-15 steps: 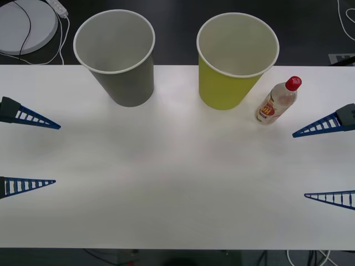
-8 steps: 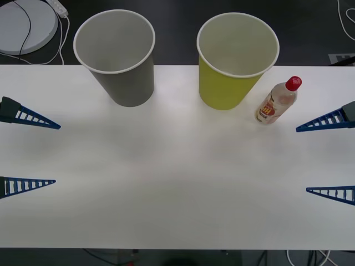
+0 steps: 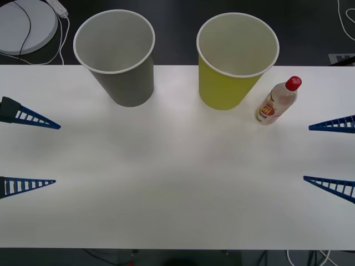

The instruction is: Put the can into the green bin and the plastic bottle into the gray bin

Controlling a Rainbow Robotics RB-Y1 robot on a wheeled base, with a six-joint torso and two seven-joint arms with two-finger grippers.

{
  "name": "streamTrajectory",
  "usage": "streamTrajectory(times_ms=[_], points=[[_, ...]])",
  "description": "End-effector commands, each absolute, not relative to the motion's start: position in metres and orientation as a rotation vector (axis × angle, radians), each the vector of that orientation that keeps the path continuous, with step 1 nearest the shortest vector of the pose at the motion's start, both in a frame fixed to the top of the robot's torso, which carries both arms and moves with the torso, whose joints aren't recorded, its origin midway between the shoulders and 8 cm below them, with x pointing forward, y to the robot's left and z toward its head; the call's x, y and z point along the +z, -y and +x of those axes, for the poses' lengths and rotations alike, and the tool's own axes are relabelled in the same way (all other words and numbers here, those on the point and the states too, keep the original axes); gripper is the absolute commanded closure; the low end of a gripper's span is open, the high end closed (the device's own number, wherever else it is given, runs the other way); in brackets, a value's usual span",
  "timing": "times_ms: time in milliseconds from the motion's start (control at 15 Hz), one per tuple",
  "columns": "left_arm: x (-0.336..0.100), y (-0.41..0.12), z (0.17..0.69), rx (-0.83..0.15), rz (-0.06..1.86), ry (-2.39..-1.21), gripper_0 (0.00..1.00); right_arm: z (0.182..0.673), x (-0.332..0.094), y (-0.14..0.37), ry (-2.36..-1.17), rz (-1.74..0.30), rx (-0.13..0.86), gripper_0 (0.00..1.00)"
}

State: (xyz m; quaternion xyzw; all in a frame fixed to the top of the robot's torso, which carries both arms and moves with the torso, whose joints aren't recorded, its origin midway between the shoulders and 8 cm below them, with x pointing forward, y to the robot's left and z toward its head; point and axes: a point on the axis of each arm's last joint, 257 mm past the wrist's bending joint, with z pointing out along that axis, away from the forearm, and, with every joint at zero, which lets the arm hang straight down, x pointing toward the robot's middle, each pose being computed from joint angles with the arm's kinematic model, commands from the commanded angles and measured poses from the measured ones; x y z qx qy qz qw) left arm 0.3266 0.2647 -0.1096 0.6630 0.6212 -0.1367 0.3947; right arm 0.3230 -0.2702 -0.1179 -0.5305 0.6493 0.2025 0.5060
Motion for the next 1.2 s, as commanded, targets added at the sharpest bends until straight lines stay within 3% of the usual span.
streamTrajectory(times_ms=[67,667,1200], points=[[-0.11,-0.265,0.327,-0.347,1.681,-1.575,0.0,0.328,-0.124,0.287,-1.613,-1.181,0.452,0.0],[-0.11,-0.265,0.327,-0.347,1.681,-1.575,0.0,0.351,-0.143,0.347,-1.686,-0.845,0.374,0.0],[-0.11,-0.265,0.327,-0.347,1.681,-1.575,0.0,0.373,-0.154,0.383,-1.651,-0.631,0.322,0.0]])
